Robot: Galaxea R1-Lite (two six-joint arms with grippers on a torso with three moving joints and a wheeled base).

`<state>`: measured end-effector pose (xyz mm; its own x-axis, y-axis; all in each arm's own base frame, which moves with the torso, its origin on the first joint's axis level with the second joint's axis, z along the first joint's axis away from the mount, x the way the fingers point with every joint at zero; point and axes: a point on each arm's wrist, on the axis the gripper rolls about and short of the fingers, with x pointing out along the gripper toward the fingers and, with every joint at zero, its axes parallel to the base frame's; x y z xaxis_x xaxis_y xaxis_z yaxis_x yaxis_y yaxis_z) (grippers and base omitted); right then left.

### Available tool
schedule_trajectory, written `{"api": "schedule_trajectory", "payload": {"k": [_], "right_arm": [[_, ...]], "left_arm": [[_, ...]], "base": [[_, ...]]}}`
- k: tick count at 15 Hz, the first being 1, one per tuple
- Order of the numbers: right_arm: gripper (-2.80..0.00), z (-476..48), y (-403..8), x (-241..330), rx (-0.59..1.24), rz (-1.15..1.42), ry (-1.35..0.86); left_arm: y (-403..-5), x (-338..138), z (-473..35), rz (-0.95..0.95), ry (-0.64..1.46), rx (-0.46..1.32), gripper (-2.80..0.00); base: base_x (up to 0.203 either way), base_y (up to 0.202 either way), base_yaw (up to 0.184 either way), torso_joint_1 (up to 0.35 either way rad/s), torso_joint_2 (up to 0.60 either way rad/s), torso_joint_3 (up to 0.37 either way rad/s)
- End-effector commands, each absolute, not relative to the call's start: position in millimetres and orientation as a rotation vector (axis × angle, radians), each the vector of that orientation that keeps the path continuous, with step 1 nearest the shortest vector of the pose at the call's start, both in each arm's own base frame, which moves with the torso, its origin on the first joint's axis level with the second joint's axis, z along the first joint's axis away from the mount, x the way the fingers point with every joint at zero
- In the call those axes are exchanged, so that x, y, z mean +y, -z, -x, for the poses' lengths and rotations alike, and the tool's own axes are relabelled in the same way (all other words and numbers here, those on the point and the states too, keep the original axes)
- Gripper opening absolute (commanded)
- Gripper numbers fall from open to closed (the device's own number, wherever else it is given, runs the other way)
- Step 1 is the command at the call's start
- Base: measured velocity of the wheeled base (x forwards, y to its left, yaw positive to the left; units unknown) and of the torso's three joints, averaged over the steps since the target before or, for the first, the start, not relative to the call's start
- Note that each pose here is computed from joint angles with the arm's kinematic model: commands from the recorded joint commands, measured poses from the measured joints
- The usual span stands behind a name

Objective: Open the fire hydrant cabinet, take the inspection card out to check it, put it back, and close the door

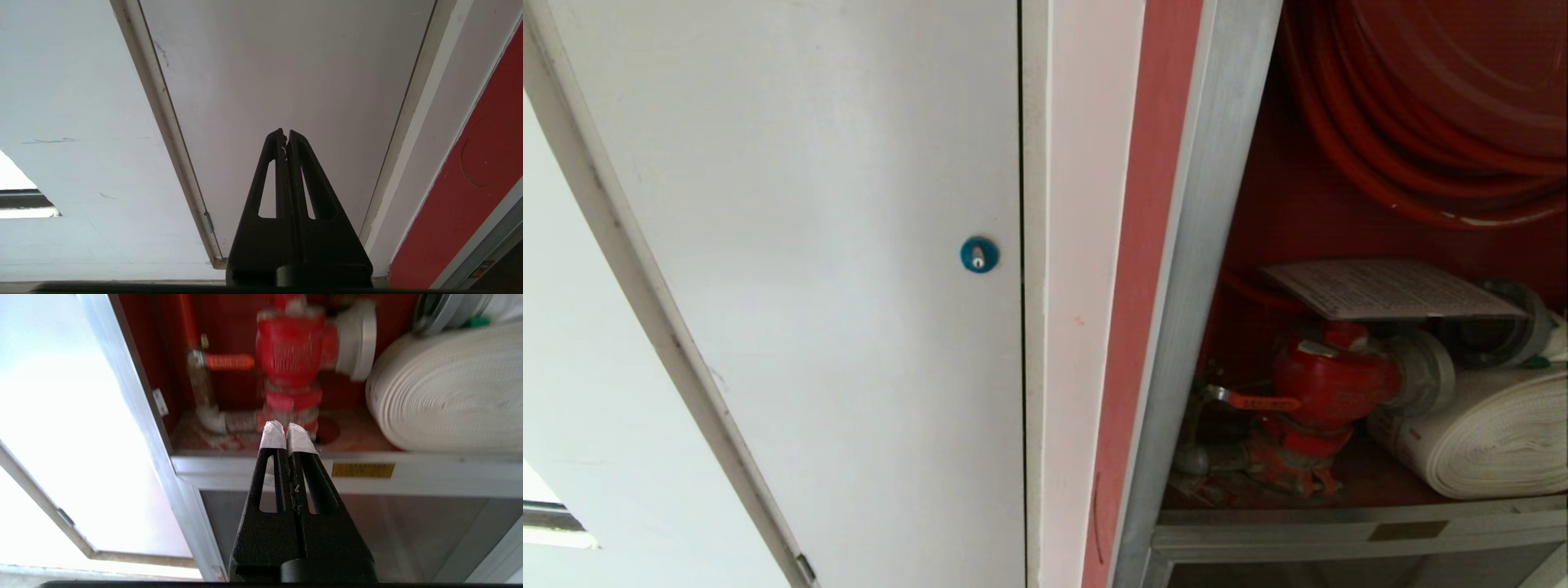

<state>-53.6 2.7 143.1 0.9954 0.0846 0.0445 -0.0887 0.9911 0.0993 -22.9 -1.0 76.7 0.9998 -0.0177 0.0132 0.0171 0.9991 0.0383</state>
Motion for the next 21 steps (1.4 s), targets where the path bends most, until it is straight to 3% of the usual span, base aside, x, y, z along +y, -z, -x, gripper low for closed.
{"api": "schedule_trajectory", "payload": {"k": [1,9,15,21], "right_arm": [[-2.8,54,-130,3,-0.041,-0.101,-0.089],[-2.8,26,-85,2,-0.03,-0.065,-0.07],[-2.8,23,-76,0,-0.007,0.039,0.007],[-2.8,23,-75,0,0.0,-0.036,0.015]], "left_arm": [[-75,-1,22,-0.039,0.017,-0.007,-2.8],[-75,-1,22,-0.039,0.017,-0.008,-2.8],[-75,-1,22,-0.039,0.017,-0.008,-2.8],[-75,-1,22,-0.039,0.017,-0.008,-2.8]], "base": [[0.0,0.0,0.0,0.0,0.0,0.0],[0.0,0.0,0.0,0.0,0.0,0.0],[0.0,0.0,0.0,0.0,0.0,0.0],[0.0,0.0,0.0,0.0,0.0,0.0]]}}
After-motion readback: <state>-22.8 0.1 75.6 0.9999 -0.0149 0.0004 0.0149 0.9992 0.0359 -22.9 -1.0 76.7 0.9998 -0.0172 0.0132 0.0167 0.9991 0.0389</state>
